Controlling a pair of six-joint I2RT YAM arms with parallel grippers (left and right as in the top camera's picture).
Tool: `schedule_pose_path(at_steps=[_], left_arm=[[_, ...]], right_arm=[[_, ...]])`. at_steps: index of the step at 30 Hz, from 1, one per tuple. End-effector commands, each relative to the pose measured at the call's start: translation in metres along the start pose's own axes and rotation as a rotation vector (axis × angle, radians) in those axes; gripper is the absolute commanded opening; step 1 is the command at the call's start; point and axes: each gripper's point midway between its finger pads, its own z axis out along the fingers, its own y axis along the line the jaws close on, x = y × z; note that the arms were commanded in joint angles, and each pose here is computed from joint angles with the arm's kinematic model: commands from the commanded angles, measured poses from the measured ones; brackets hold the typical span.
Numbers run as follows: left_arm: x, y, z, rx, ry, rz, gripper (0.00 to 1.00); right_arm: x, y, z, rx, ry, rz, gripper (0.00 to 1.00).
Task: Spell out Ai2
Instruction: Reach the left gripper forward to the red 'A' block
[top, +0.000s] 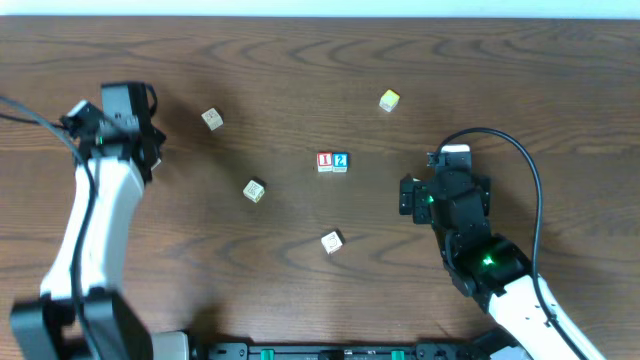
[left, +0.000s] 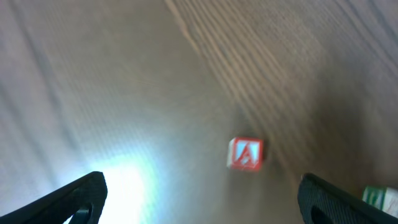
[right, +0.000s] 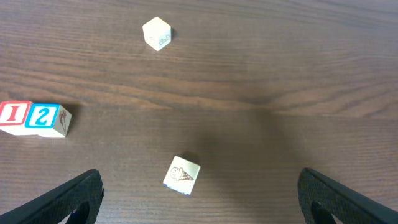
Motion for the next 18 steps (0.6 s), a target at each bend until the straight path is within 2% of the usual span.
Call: schedule_pose_path(at_steps=[1, 10, 18], left_arm=[[-0.004, -0.017, 0.018, 0.019, 0.065, -0.100, 1.00], [0.033, -0.041, 0.068, 0.043, 0.265, -0.086, 1.00], [0.058, -0.037, 0.092, -0.006, 0.332, -0.033, 1.00]], right_arm=[[-0.003, -0.004, 0.000, 0.018, -0.008, 0.002, 0.99], [-0.003, -0.004, 0.000, 0.018, -0.008, 0.002, 0.99], [-0.003, -0.004, 0.000, 0.018, -0.008, 0.002, 0.99]])
